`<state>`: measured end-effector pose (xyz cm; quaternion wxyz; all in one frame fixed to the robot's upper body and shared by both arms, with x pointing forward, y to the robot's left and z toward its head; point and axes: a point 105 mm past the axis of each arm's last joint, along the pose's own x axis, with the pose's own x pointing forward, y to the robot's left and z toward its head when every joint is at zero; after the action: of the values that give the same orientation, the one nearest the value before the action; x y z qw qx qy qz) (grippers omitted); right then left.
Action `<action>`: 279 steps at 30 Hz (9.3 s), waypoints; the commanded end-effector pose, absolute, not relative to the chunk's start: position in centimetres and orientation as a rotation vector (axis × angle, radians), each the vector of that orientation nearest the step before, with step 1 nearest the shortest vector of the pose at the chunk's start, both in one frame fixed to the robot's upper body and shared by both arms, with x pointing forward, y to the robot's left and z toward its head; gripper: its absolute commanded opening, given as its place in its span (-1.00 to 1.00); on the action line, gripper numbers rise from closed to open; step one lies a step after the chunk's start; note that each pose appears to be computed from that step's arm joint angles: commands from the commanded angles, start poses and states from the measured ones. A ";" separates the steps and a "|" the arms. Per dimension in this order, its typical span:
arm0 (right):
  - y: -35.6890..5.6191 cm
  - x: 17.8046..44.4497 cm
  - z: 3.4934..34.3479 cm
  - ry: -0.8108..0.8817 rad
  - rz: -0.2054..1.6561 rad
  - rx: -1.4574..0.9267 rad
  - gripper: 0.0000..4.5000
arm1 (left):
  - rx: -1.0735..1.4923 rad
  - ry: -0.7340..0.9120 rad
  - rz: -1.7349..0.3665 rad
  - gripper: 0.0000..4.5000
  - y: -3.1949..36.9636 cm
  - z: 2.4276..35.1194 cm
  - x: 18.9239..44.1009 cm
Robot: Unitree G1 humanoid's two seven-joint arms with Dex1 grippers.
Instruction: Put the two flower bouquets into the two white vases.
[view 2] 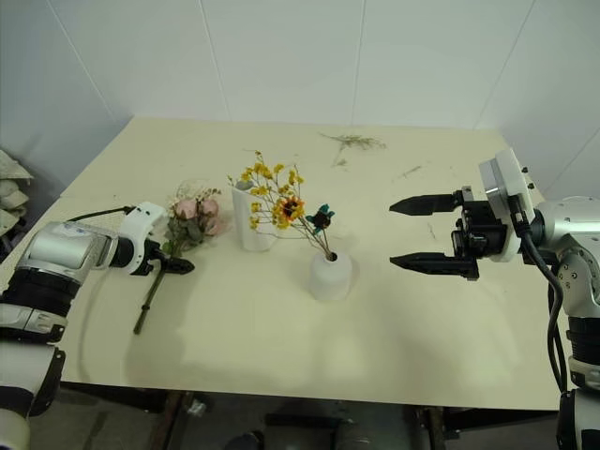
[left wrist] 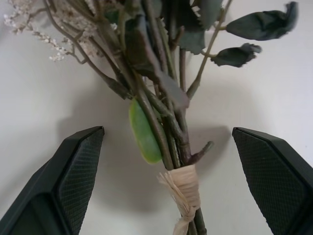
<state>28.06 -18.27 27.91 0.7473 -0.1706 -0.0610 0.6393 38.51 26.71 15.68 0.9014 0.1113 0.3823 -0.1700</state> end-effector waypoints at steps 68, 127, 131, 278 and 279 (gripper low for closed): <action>-21.2 29.2 29.9 -0.296 1.163 -0.205 1.00 | -0.160 -0.576 -0.950 -0.91 16.3 39.3 41.3; -20.7 28.2 28.4 -0.268 1.115 -0.188 1.00 | -0.139 -0.526 -0.982 -0.91 15.1 34.7 42.2; -20.6 28.3 28.3 -0.266 1.115 -0.187 1.00 | -0.138 -0.512 -0.986 -0.91 14.8 34.3 42.3; -19.9 29.6 27.0 -0.236 1.076 -0.191 1.00 | 0.113 -0.054 -0.990 -0.27 15.0 26.6 43.3; -19.9 29.6 27.0 -0.236 1.076 -0.191 1.00 | 0.115 -0.055 -0.987 -0.17 15.0 26.7 43.3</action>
<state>29.83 -19.92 25.99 0.8516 -0.0795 -0.0911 0.5101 43.25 14.31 26.61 0.8733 0.0469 -0.0304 -0.4840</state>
